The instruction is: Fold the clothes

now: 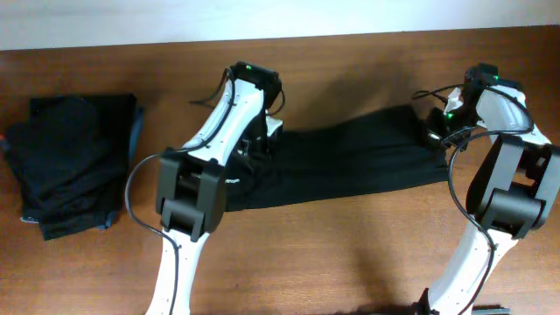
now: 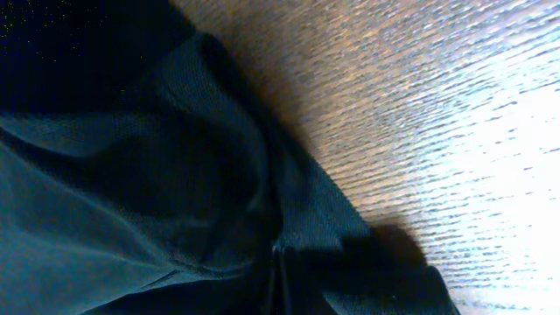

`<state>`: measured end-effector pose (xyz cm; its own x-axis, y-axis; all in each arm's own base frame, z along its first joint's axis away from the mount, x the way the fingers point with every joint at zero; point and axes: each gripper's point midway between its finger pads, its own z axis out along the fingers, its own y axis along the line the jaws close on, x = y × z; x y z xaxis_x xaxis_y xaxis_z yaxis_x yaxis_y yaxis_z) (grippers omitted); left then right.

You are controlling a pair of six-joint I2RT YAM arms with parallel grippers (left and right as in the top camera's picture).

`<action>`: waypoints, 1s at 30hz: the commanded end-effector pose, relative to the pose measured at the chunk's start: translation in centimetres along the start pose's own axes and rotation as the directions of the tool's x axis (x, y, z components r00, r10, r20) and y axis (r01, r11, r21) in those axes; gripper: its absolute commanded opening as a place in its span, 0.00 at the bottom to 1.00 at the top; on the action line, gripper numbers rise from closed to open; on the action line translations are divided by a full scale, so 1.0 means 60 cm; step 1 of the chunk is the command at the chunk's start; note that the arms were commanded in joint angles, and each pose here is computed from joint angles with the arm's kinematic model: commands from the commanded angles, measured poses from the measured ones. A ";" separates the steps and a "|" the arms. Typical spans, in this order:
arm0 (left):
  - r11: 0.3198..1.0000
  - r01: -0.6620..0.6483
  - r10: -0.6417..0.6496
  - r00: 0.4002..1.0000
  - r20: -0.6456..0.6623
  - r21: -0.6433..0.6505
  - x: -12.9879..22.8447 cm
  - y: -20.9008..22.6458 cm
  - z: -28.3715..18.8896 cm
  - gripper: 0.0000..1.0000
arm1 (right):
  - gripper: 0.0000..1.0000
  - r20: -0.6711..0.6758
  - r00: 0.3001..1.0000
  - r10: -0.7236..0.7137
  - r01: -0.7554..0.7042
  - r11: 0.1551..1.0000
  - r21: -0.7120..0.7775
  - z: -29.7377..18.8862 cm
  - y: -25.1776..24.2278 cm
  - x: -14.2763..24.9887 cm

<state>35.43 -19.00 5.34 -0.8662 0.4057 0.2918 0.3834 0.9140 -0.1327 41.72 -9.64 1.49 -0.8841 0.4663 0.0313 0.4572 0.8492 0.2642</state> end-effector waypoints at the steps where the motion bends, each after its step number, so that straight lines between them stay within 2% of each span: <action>1: 0.997 -0.027 0.042 0.970 0.239 -0.068 -0.017 0.003 -0.119 0.15 | 0.04 0.011 1.000 -0.005 0.005 1.000 0.018 -0.009 -0.004 0.001; 4: 0.989 -0.004 0.055 0.941 0.334 -0.150 -0.055 0.025 -0.135 0.16 | 0.04 0.006 1.000 -0.004 0.003 1.000 0.019 -0.009 -0.004 0.003; 10: 0.989 0.008 0.050 0.921 0.387 -0.146 -0.108 0.039 -0.114 0.20 | 0.04 -0.005 1.000 -0.001 0.001 1.000 0.020 -0.009 -0.005 0.008; 14: 0.990 0.009 0.038 0.947 0.319 -0.144 -0.111 0.046 -0.070 0.20 | 0.04 -0.007 1.000 0.000 0.000 1.000 0.021 -0.009 -0.005 0.009; 16: 0.990 0.007 0.027 0.970 0.242 -0.140 -0.099 0.050 -0.037 0.20 | 0.04 -0.008 1.000 0.000 0.000 1.000 0.021 -0.009 -0.005 0.009; 22: 0.997 0.004 -0.001 0.999 0.033 -0.080 -0.034 0.037 0.005 0.22 | 0.04 -0.007 1.000 0.000 0.000 1.000 0.021 -0.009 -0.005 0.009; 24: 0.999 0.005 -0.005 1.000 0.003 -0.036 -0.023 0.024 0.007 0.26 | 0.04 -0.007 1.000 0.000 0.000 1.000 0.021 -0.009 -0.005 0.009; 30: 1.000 0.012 -0.011 0.999 -0.051 0.008 -0.004 0.012 0.016 0.26 | 0.04 -0.008 1.000 0.000 0.000 1.000 0.021 -0.009 -0.005 0.009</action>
<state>36.24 -18.00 4.63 -0.8604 0.3957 0.3212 0.3894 0.9170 -0.0866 41.24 -9.47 1.49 -0.8831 0.4663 0.0521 0.4628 0.8472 0.2609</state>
